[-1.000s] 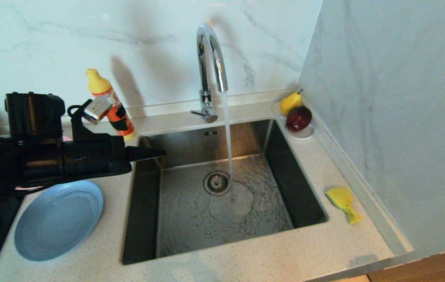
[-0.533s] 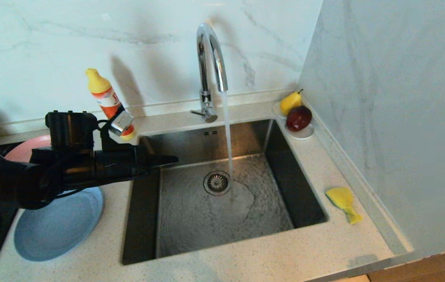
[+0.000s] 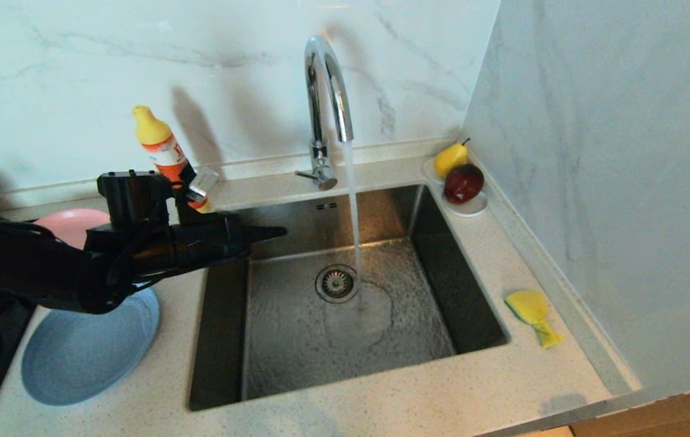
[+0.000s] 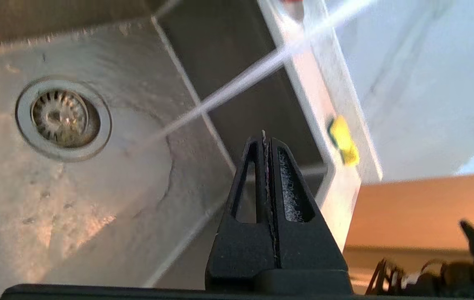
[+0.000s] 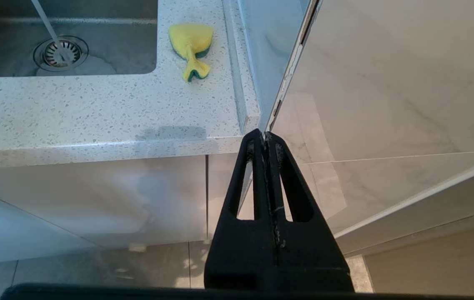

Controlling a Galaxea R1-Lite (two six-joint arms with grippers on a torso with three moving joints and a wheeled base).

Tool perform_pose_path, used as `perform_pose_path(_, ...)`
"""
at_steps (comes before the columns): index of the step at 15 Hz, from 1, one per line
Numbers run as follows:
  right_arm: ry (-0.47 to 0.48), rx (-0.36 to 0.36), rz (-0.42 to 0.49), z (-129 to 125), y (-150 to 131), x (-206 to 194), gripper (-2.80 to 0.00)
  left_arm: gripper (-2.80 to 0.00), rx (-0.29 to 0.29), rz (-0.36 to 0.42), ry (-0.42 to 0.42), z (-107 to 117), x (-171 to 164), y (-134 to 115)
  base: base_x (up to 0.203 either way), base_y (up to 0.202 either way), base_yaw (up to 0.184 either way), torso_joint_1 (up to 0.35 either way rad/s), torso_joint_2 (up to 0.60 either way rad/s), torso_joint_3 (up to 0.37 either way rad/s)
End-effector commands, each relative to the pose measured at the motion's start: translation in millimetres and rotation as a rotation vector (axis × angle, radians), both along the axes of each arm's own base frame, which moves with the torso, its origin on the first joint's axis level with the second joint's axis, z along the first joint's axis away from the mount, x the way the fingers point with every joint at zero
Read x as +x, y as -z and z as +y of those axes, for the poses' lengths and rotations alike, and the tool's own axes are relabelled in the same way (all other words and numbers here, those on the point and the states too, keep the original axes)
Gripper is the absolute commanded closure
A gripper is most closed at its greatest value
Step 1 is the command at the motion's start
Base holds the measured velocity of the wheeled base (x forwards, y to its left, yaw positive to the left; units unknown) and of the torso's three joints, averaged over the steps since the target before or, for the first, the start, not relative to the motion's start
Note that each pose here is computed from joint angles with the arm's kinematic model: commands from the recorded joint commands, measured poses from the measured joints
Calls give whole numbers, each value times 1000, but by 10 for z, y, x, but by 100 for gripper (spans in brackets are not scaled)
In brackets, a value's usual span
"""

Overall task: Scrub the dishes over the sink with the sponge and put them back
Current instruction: Turn off the faucet

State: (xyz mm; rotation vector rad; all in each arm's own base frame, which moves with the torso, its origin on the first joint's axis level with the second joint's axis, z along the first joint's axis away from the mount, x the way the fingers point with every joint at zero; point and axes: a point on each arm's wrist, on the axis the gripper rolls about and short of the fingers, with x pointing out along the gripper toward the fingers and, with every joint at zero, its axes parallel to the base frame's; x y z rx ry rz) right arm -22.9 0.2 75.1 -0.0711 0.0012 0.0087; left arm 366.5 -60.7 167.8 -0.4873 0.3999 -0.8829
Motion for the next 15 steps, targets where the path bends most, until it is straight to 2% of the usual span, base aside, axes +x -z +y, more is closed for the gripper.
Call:
perform_pose_path(1, -1, -1, 0, 0, 0, 0, 0, 0, -24, 11, -3, -16, 129, 6, 0, 0, 0, 0, 0, 0)
perform_pose_path(4, -1, -1, 0, 0, 0, 0, 0, 0, -74, 26, -4, -73, 221, -98, 0, 0, 0, 0, 0, 0)
perform_pose_path(9, -1, -1, 0, 0, 0, 0, 0, 0, -88, 26, -30, -122, 336, -102, 0, 0, 0, 0, 0, 0)
perform_pose_path(15, -1, -1, 0, 0, 0, 0, 0, 0, -116, 25, -22, -227, 462, -129, 0, 0, 0, 0, 0, 0)
